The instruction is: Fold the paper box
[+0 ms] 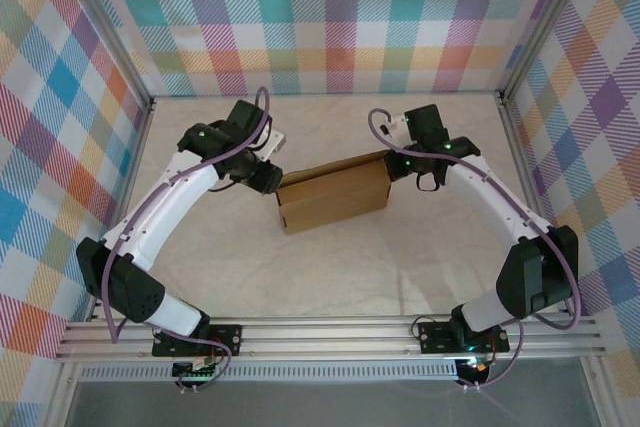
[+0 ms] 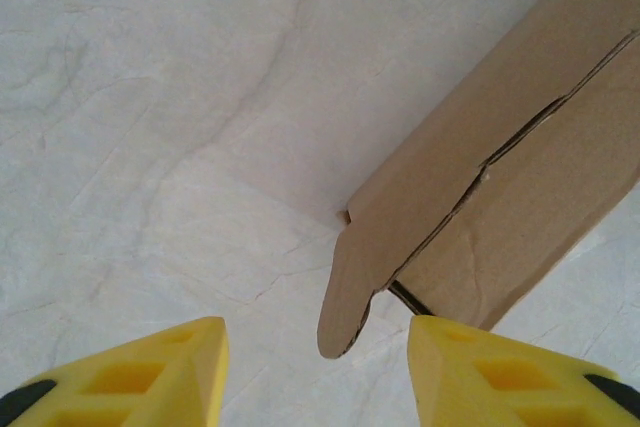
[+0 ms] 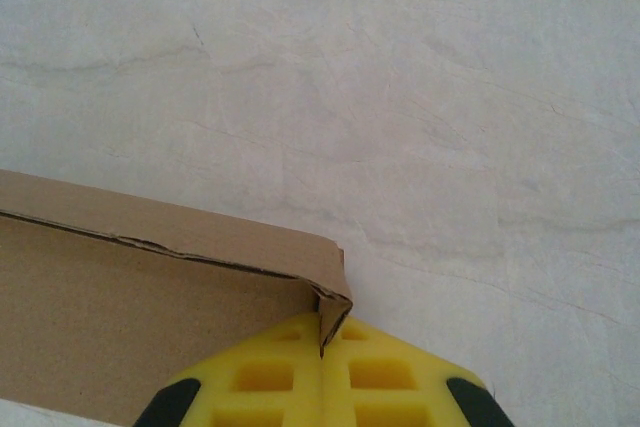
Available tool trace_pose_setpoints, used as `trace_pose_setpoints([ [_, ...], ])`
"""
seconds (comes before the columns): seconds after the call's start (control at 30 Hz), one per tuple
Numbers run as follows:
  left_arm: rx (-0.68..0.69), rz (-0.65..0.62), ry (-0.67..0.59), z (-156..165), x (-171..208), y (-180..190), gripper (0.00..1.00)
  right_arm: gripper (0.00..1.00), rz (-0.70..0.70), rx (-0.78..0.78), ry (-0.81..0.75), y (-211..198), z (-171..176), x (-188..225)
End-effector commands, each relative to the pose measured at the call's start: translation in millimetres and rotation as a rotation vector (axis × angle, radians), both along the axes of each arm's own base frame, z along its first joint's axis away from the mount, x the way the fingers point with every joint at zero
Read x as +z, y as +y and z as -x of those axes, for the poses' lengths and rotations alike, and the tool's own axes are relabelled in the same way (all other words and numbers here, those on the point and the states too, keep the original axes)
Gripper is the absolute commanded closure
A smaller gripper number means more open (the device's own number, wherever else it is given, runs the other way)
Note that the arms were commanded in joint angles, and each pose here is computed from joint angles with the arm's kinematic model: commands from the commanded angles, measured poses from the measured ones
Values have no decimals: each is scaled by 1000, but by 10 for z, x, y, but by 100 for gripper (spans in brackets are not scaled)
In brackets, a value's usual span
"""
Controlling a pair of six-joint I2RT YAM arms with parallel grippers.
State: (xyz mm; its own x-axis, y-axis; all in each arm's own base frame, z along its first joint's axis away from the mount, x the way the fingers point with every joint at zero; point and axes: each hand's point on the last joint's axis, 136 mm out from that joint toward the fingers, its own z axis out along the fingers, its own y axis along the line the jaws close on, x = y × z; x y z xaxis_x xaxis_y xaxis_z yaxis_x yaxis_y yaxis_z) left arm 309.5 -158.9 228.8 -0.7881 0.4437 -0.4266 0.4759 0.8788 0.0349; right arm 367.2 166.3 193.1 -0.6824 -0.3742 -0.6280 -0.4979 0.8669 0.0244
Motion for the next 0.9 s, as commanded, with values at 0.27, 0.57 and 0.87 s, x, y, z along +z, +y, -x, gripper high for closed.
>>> trace_pose_setpoints([
  [0.27, -1, -91, 101, -34, -301, 62, 65, 100, 28, 9, 145, -19, 233, -265],
  [0.57, -4, -69, 131, -31, -339, 2, 92, 100, 28, 8, 148, -18, 238, -264],
  [0.87, 93, 81, 190, -137, -269, -273, 100, 100, 30, 19, 151, -4, 257, -269],
])
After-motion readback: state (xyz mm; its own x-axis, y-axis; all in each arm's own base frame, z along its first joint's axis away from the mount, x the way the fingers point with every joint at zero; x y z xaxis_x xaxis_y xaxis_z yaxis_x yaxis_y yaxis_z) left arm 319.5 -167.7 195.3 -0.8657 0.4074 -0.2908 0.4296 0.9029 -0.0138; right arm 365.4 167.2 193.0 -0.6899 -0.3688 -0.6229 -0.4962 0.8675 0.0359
